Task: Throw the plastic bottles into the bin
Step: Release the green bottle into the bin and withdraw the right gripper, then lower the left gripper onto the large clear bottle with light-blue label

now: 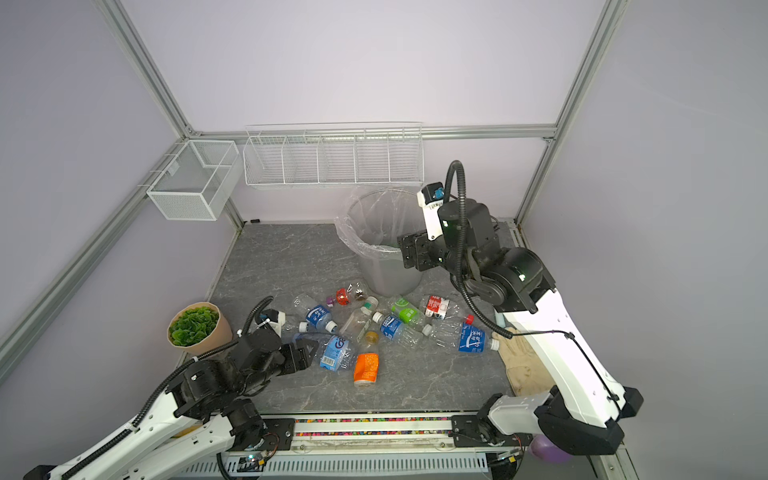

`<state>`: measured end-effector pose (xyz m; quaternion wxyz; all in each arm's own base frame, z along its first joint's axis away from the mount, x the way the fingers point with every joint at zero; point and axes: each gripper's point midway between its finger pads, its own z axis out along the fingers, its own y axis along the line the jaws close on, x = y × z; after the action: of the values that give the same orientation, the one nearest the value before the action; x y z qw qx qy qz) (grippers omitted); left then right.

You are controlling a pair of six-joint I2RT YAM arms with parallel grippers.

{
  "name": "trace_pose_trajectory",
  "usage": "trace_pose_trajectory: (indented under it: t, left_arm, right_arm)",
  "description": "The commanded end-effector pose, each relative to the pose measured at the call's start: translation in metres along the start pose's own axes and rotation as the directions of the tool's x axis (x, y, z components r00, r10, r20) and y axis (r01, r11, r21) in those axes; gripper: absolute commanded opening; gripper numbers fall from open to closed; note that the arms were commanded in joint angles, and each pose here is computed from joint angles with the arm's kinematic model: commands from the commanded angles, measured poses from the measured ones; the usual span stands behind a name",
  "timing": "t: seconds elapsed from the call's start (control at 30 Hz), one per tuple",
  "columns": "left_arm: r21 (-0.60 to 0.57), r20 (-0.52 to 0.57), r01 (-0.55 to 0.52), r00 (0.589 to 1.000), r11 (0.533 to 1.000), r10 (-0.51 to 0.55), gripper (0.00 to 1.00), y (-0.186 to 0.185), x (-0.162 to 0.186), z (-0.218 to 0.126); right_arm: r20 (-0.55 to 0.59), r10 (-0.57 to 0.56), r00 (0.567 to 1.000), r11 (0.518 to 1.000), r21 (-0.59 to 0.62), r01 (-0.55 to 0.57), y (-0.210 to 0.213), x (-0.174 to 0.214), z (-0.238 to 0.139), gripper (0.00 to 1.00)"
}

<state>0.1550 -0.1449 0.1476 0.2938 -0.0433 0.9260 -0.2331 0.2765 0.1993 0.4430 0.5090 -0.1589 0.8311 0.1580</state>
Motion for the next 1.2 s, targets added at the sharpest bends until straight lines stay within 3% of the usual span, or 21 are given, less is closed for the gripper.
trace_pose_trajectory:
  t: [0.0, 0.4, 0.57, 0.73, 1.17]
  left_arm:
    - [0.017, -0.024, 0.088, 0.996, 0.996, -0.087, 0.86, 0.002, 0.012, 0.009]
    - [0.092, -0.102, 0.284, 0.956, 0.954, -0.274, 0.86, 0.009, 0.048, 0.047]
    - [0.074, -0.106, 0.314, 0.946, 0.947, -0.305, 0.87, 0.016, 0.055, 0.054]
    - [0.158, -0.099, 0.353, 0.935, 0.922, -0.341, 0.88, 0.008, 0.055, 0.064]
    - [0.206, -0.059, 0.426, 0.904, 0.881, -0.424, 0.88, 0.025, 0.065, 0.086]
  right_arm:
    - [0.032, 0.042, 0.999, 0.999, -0.033, -0.041, 0.004, 0.001, -0.005, 0.88]
    - [-0.047, 0.058, 0.997, 0.998, -0.01, -0.059, -0.006, 0.054, 0.006, 0.88]
    - [-0.082, 0.054, 0.995, 0.998, 0.023, -0.052, -0.013, 0.07, 0.009, 0.88]
    - [-0.09, 0.064, 0.994, 0.997, 0.038, -0.061, -0.018, 0.08, 0.01, 0.88]
    - [-0.115, 0.079, 0.99, 0.996, 0.06, -0.073, -0.026, 0.096, 0.006, 0.88]
